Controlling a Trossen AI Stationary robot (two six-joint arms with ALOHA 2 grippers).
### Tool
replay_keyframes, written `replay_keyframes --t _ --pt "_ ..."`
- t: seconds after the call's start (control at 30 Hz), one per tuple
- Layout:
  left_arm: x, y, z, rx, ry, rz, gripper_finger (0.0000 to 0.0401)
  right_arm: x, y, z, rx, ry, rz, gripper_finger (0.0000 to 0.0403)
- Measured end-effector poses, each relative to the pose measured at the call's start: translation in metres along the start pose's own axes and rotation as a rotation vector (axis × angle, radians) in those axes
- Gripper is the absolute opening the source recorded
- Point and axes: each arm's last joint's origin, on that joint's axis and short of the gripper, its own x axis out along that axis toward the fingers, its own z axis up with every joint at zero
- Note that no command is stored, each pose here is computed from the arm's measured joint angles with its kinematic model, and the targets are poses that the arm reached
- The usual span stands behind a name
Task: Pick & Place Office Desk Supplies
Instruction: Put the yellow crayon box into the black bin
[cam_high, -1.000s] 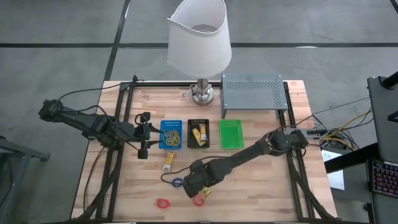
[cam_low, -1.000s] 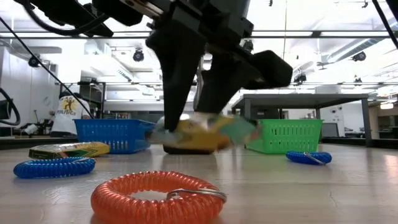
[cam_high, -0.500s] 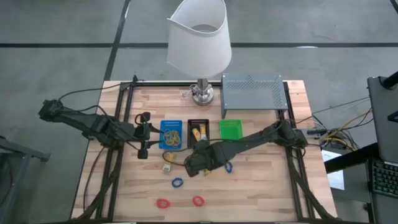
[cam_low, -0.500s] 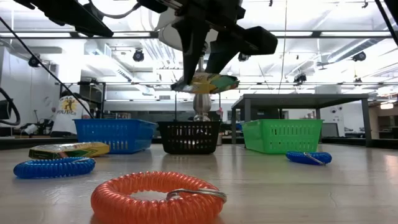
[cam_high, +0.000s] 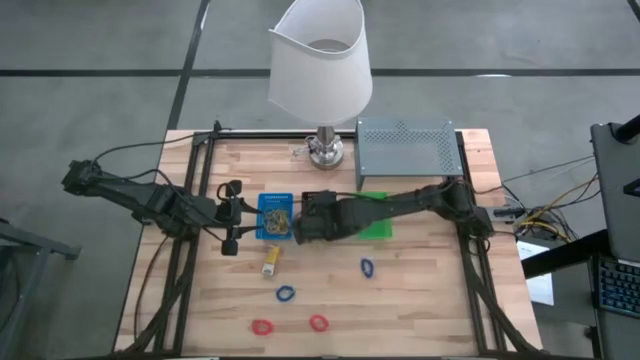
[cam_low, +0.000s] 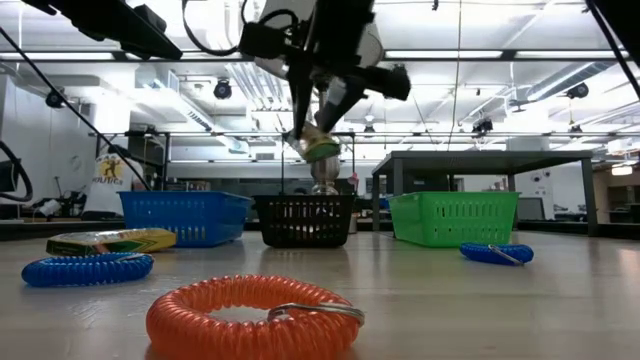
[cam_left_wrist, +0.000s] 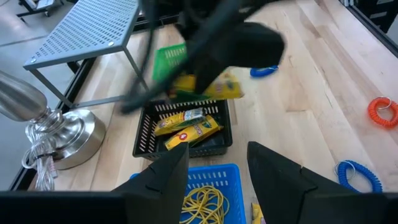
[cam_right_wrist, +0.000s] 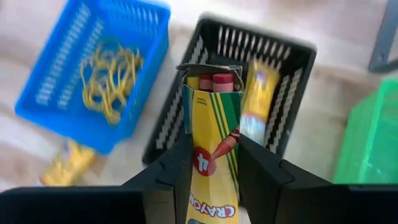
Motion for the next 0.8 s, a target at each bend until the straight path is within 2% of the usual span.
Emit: replay_keyframes --t 0.13,0.33,0.6,0.8 --pt "0.000 0.000 0.000 0.000 0.000 0.001 0.0168 0.007 -0.002 0.016 0.047 -0.063 -0.004 0.0110" --pt "0.000 0.000 0.000 0.000 0.000 0.000 0.0168 0.024 -0.006 0.030 0.101 -0.084 0.000 0.0112" --pt "0.000 0.000 0.000 0.000 0.000 0.000 0.0168 0.050 -0.013 0.023 0.171 -0.053 0.014 0.0102" --pt "0.000 0.000 0.000 0.000 0.000 0.000 0.0168 0.063 -0.015 0.014 0.183 -0.021 0.044 0.0110"
